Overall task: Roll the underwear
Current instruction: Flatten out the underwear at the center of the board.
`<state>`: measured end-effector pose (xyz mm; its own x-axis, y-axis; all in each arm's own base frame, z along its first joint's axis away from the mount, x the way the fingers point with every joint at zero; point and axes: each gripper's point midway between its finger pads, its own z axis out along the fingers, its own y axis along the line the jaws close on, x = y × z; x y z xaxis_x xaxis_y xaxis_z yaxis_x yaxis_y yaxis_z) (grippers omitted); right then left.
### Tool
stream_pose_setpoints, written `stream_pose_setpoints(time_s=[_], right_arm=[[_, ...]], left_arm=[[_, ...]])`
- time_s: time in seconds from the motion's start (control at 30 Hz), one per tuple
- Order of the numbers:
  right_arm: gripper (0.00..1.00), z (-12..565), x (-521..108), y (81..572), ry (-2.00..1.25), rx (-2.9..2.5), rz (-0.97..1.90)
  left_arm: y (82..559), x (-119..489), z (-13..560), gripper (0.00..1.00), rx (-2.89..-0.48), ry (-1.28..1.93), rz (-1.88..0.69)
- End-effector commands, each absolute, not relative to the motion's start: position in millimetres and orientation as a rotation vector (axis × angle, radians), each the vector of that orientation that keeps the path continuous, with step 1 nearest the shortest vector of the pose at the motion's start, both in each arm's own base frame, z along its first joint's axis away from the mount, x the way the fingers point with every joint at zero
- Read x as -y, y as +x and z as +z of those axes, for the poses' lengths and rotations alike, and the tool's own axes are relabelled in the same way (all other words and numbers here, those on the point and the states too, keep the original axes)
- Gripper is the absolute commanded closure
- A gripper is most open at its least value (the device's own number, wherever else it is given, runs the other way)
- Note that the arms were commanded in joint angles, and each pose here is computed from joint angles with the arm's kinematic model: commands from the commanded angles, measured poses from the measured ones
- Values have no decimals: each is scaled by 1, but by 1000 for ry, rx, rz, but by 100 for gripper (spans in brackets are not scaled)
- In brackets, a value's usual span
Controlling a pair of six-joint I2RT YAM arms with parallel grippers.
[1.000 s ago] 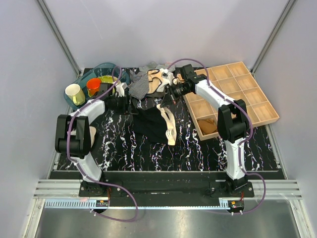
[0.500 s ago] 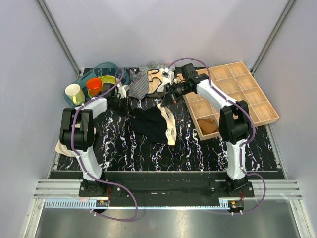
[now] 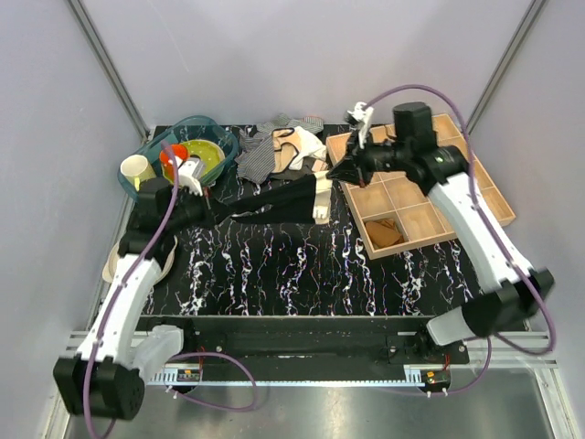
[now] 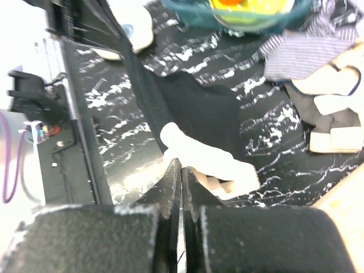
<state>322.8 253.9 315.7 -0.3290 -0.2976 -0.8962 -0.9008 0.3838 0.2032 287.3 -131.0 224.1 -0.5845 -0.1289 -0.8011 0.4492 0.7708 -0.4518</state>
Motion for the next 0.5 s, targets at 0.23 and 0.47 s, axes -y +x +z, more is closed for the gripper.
stream_pose_setpoints(time_s=[0.23, 0.47], right_arm=[[100, 424, -235, 175, -1155, -1431, 1226], [100, 372, -234, 224, -920, -1641, 1120]], left_arm=[[202, 146, 292, 100, -1755, 404, -922], [179, 156, 268, 94, -1820, 269, -1108]])
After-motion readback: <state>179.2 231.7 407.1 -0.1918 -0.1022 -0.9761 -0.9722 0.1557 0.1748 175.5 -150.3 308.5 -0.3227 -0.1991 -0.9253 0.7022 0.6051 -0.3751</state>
